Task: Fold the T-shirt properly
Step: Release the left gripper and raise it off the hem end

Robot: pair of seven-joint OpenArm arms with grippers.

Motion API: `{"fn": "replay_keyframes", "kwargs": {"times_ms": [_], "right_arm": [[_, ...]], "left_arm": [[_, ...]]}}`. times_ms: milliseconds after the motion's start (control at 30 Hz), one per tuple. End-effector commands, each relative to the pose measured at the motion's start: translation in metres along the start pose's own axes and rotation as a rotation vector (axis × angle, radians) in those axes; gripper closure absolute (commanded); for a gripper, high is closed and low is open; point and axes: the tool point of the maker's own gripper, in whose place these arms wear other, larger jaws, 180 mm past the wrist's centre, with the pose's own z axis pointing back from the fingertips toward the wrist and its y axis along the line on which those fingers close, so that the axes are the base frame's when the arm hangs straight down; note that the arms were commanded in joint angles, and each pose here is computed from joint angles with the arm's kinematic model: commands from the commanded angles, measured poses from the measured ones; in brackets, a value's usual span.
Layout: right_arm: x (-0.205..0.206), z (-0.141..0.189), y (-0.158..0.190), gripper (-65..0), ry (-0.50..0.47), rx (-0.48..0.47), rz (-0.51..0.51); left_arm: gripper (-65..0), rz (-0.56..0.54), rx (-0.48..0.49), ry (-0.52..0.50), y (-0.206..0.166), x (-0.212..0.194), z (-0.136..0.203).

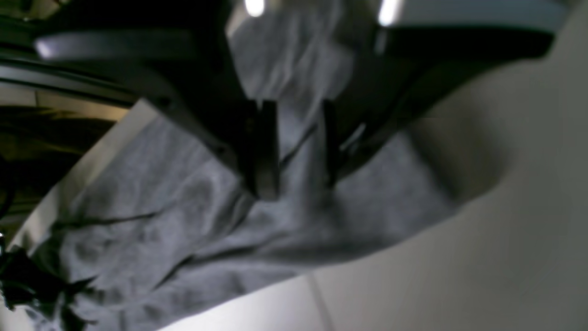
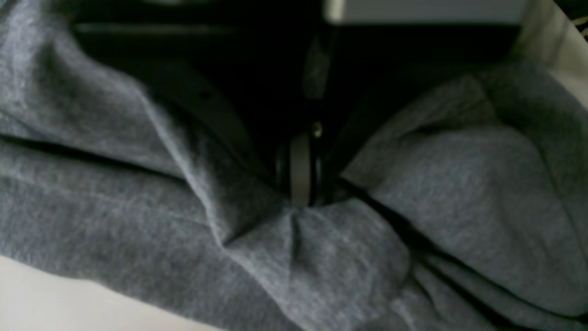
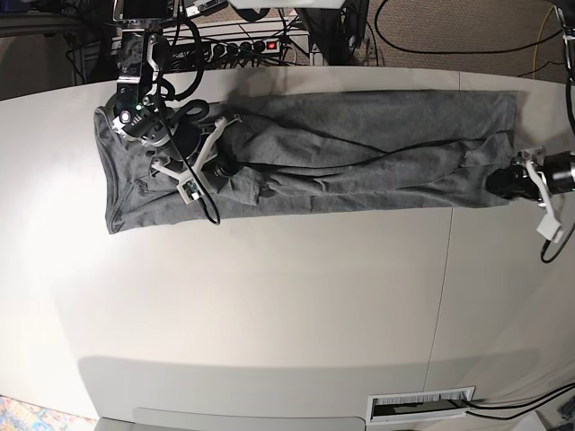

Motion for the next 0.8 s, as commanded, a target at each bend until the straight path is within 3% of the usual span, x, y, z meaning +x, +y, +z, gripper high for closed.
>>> {"fn": "replay_keyframes", "kwargs": {"times_ms": [0, 100, 200, 233, 467, 767], "right_arm": [[-0.01, 0.002, -0.008, 0.0, 0.056, -0.036, 0.021], [-0.009, 0.002, -0.009, 0.0, 0.056, -0.036, 0.021], [-0.009, 0.002, -0.009, 0.0, 0.056, -0.036, 0.021], [-0.009, 0.002, -0.009, 0.0, 0.056, -0.036, 0.022], [-0.009, 0.002, -0.009, 0.0, 0.056, -0.035, 0.021], [-0.011, 0.002, -0.009, 0.0, 0.063, -0.035, 0.021]], "left_arm": [[-16.0, -0.025, 0.029, -0.031, 0.006, 0.015, 0.015], [-19.0, -0.015, 0.066, 0.005, 0.014, 0.003, 0.02], [-32.6, -0.005, 0.09, 0.049, 0.019, -0.014, 0.019], [-34.3, -0.002, 0.096, 0.061, 0.021, -0.019, 0.019], [-34.3, 0.004, 0.137, 0.106, 0.03, -0.034, 0.02], [-34.3, 0.112, 0.179, 0.11, 0.052, -0.06, 0.02]]}}
